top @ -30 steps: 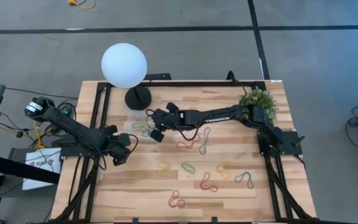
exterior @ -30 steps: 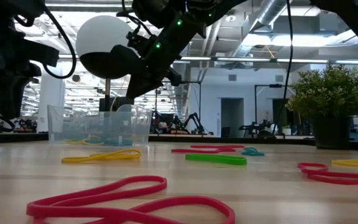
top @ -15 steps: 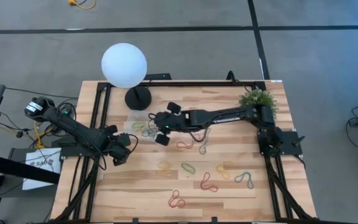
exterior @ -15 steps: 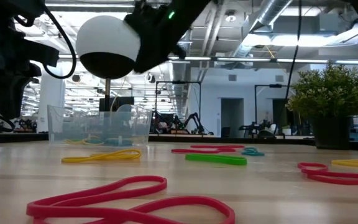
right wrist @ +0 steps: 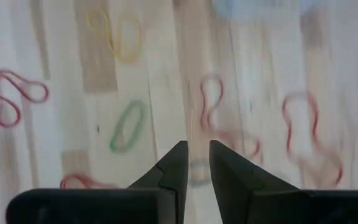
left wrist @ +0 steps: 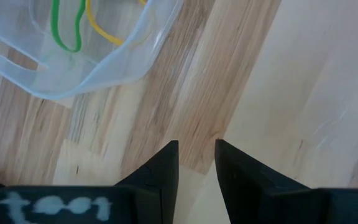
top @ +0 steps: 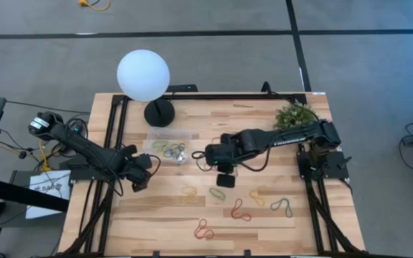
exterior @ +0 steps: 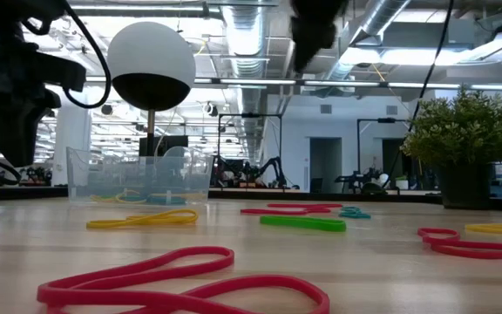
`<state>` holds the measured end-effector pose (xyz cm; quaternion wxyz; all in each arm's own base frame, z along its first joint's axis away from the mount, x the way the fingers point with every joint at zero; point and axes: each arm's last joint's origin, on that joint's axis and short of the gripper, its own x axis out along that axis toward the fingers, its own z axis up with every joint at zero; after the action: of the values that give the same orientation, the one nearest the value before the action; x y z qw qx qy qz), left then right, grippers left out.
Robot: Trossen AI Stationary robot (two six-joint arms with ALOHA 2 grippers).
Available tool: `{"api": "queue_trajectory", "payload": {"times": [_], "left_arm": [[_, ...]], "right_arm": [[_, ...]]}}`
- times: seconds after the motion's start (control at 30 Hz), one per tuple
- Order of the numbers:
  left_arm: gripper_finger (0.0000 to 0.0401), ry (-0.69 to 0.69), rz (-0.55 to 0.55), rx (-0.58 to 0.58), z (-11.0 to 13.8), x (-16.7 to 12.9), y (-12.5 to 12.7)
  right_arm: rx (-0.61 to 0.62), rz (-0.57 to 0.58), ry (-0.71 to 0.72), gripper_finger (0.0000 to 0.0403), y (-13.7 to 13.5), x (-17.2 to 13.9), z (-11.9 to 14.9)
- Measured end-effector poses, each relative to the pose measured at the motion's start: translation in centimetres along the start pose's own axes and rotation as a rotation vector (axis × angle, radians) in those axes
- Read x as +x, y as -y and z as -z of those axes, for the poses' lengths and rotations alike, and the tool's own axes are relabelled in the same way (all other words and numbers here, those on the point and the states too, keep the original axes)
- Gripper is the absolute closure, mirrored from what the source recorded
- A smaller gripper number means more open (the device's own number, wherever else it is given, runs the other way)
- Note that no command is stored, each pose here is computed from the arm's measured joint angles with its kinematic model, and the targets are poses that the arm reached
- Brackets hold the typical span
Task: Pick and place rubber bands into bin
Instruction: Put the blue rubber band into the transparent container
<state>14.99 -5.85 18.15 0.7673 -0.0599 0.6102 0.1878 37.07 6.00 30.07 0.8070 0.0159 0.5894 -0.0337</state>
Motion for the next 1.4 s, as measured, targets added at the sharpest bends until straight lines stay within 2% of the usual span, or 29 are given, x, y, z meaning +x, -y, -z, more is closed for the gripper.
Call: {"api": "queue_trajectory", "payload": {"times": [0.13,0.27,0.43,0.6,0.7,0.87,1.07,1.23,1.4], "left_arm": [[0.0306,0.007,0.006,-0.002,-0.1,0.0,0.1],[0.0306,0.006,0.006,-0.002,-0.1,0.0,0.1],[0.0306,0.007,0.006,0.007,-0.1,0.0,0.1],[0.0306,0.008,0.006,0.01,-0.1,0.0,0.1],[0.0306,0.008,0.005,0.01,-0.1,0.0,0.1],[0.0306,0.009,0.006,0.01,-0.1,0.0,0.1],[0.0306,0.027,0.004,0.006,-0.2,0.0,0.1],[0.0306,0.057,0.014,0.029,-0.4,0.0,0.3],[0.0306,0.066,0.022,0.049,-0.5,0.0,0.4]], "right_arm": [[0.083,0.036,-0.127,0.0344,0.6,2.1,1.5],[0.096,0.042,-0.239,0.0344,0.9,4.5,3.3],[0.075,-0.039,-0.42,0.0345,-0.7,6.2,6.2],[0.152,0.034,-0.564,0.0345,-2.3,6.4,9.3],[0.174,-0.005,-0.579,0.0345,-3.4,5.7,11.2],[0.248,-0.112,-0.503,0.0345,-4.5,4.3,14.5],[0.4,-0.12,-0.432,0.0345,-5.5,3.9,19.3],[0.41,-0.102,-0.447,0.0345,-6.8,5.2,22.9],[0.425,-0.075,-0.463,0.0345,-7.3,5.9,24.7]]}}
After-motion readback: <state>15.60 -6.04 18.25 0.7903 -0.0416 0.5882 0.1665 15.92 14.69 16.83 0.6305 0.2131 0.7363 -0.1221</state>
